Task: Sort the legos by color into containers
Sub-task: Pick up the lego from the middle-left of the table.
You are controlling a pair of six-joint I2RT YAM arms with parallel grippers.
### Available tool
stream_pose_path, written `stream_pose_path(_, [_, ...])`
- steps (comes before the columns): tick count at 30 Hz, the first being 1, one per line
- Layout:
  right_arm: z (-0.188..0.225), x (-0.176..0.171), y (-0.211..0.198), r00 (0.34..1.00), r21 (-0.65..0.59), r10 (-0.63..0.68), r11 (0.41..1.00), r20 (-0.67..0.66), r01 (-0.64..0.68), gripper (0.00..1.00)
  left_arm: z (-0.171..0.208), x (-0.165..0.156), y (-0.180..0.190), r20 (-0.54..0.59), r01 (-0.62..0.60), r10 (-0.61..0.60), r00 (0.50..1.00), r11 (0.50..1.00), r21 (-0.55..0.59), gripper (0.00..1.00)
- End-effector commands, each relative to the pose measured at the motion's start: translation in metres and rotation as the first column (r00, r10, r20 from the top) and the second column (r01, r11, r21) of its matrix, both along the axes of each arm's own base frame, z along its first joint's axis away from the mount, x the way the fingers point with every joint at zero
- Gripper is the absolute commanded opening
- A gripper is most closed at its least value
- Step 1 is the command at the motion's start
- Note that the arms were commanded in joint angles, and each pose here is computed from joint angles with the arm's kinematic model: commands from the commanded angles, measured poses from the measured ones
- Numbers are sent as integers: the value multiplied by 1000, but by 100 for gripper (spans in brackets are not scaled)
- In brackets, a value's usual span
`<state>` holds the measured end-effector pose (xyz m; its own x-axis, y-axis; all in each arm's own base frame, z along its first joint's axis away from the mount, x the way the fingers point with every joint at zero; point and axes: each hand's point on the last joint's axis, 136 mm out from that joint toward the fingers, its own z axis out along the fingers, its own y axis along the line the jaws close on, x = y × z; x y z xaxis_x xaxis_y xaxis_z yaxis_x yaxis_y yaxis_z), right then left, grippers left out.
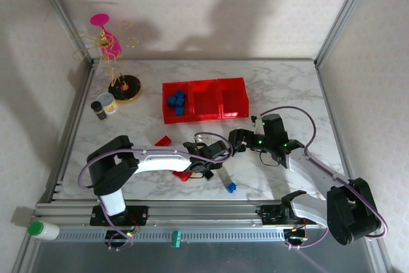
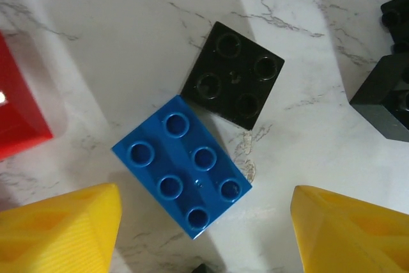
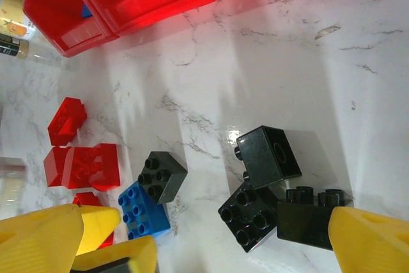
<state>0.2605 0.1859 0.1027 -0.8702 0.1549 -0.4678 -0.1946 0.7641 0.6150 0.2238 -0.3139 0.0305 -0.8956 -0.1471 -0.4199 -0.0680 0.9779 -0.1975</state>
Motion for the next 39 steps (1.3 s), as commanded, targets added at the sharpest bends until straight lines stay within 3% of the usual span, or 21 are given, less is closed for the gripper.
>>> stream_pose_path(1, [0,1,0,1000,8,15,1000,19,-15,99,-2,9,-3,28,-7,6,1000,999,35,70])
stream_pose_path(9, [-1,2,0,1000,6,13,1000,20,-13,99,-9,20,3,52,-35,30,998,995,93,64])
stream_pose_path(12, [-1,3,2,1000,15,18,1000,20,-18,99,-7,27,11,86,-79,69,994,990,118,59])
stream_pose_path(26, [7,4,5,999,28,36,999,38,-37,99,-2,25,13,82,-67,59,995,993,96,36])
stream_pose_path(33, [26,6,16,992,74,87,993,93,-94,99,35,31,26,161,-78,61,985,992,100,36])
stream_pose_path(39, [52,19,29,980,122,103,985,170,-125,99,85,64,51,280,-116,70,958,982,151,36])
